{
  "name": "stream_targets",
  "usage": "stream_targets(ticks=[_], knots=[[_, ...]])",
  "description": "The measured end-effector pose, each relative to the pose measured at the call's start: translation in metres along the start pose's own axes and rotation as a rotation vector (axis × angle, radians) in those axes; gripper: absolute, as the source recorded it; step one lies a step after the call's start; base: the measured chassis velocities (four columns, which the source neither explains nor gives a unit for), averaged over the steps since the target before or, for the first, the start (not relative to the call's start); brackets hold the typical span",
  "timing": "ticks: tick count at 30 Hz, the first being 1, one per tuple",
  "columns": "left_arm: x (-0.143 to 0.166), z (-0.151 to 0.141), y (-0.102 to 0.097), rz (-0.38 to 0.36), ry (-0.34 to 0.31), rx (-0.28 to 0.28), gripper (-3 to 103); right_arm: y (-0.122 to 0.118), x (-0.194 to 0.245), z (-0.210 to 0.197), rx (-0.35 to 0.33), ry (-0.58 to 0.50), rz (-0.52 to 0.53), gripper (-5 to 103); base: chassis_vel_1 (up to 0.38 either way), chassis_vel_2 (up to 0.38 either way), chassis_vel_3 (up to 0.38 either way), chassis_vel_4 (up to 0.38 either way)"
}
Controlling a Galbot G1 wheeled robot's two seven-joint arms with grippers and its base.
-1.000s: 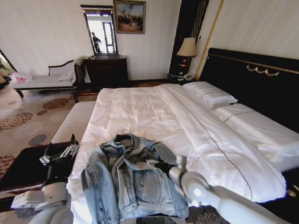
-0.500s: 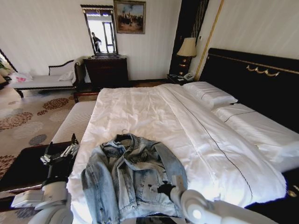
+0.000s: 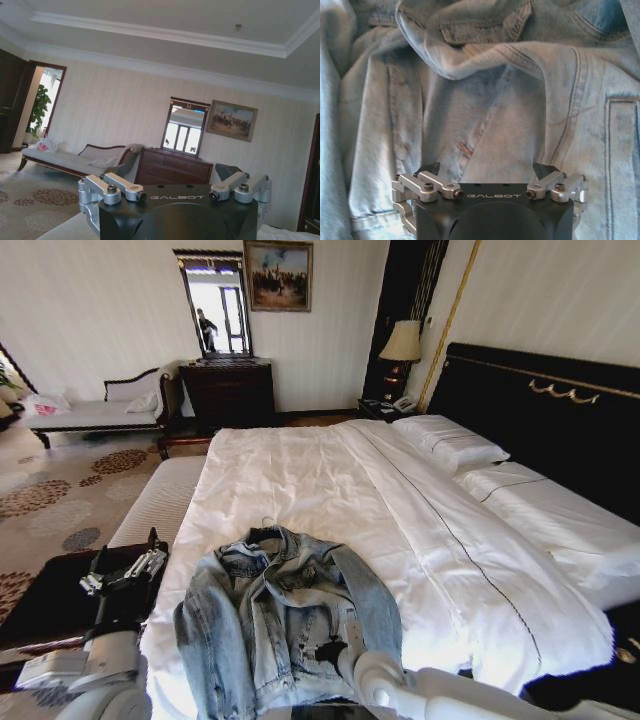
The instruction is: Pick up the clothes from the bed and hang them on the clothes hanger.
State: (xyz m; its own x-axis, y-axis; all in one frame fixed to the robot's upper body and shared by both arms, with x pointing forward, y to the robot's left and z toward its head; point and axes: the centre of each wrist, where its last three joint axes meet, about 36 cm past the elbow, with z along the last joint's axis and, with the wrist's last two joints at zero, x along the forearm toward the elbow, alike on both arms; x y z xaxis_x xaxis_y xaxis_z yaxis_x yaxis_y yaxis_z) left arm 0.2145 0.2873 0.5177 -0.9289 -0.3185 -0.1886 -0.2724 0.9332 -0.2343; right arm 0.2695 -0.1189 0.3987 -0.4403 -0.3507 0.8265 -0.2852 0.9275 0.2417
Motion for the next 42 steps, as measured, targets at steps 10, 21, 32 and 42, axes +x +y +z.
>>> stream_targets(ticks=[10,21,32,42], knots=[[0.000,0.001,-0.002,-0.006,-0.001,0.001,100,0.022,-0.011,-0.001,0.047,0.097,0.130,100,0.000,0.000,0.000,0.000],[0.001,0.001,-0.001,-0.010,0.000,-0.005,100,0.033,-0.010,-0.003,0.047,0.127,0.131,89,0.000,0.000,0.000,0.000],[-0.001,0.001,-0.003,-0.007,-0.007,0.003,100,0.030,-0.005,0.000,0.048,0.137,0.141,51,0.000,0.000,0.000,0.000],[-0.001,0.000,-0.001,-0.007,-0.010,-0.003,100,0.025,0.017,0.014,0.084,0.183,0.130,18,0.000,0.000,0.000,0.000]])
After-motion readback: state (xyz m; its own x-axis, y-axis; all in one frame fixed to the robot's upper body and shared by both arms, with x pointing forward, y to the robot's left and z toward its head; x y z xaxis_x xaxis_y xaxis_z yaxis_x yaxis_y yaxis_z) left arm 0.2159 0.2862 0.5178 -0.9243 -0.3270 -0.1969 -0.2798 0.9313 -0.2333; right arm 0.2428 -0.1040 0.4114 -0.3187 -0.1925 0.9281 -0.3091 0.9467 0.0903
